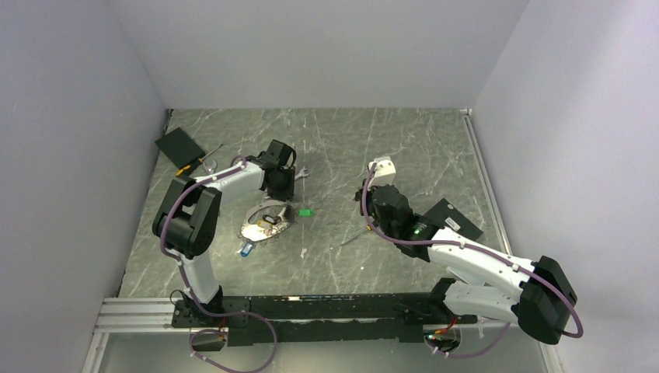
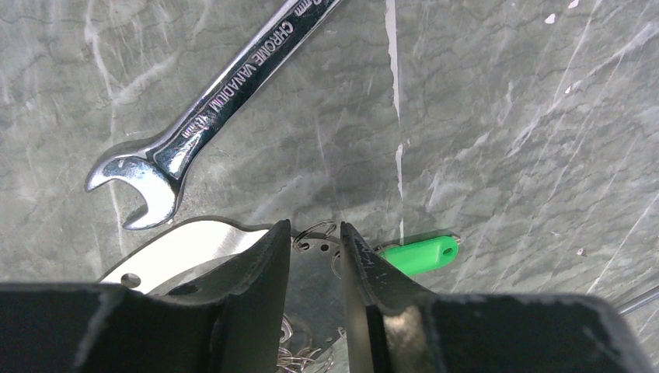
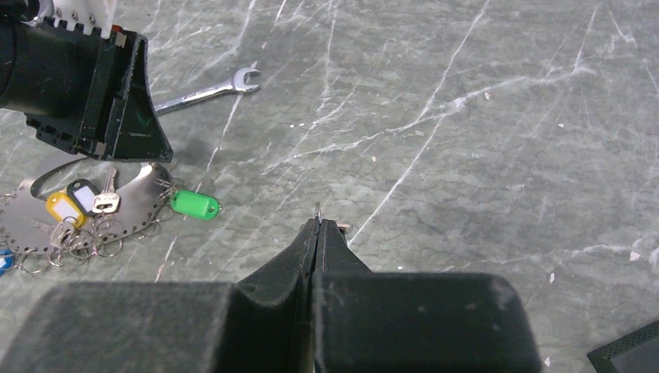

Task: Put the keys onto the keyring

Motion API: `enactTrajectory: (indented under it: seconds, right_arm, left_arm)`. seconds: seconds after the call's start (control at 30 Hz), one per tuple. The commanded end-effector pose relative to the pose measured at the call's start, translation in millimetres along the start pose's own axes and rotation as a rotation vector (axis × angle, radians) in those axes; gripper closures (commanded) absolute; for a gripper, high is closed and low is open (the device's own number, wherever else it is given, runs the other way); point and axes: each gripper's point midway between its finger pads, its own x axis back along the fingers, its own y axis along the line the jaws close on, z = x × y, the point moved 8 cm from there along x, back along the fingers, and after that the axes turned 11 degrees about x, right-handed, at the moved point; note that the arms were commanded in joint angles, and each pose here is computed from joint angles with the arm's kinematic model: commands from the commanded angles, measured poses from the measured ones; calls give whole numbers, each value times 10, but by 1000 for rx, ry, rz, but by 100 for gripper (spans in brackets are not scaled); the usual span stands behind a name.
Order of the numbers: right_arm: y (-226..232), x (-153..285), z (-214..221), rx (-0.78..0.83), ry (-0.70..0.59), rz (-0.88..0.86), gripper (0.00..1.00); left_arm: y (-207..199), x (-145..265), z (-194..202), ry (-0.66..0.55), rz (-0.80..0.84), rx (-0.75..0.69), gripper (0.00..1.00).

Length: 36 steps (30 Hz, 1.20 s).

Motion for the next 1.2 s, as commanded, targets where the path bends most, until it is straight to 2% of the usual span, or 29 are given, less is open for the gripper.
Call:
enactTrajectory:
  seconds: [0.0, 0.23, 0.4, 0.5, 0.97, 1.1, 1.17]
  right_arm:
    - [19, -7, -116, -37, -48, -11, 100]
    - [15, -11, -116, -38, -48, -8, 100]
    - [17, -14, -111, -38, -46, -10, 100]
    - [21, -13, -111, -37, -46, -12, 100]
    - [29, -16, -123, -41, -49, -19, 100]
    - [32, -19, -125, -42, -49, -22, 100]
    - [35, -18, -122, -41, -48, -25, 100]
  left_arm:
    - [-37, 95, -66, -26, 17, 10, 67]
    - [-29, 84, -68, -18, -1, 15, 69]
    - [-9, 69, -39, -13, -6, 17, 61]
    - [-4, 44, -25, -5, -4, 16, 61]
    - [-6, -28, -28, 0, -5, 14, 74]
    - [-3, -24, -29, 4, -11, 14, 81]
    - [1, -20, -25, 3, -12, 13, 80]
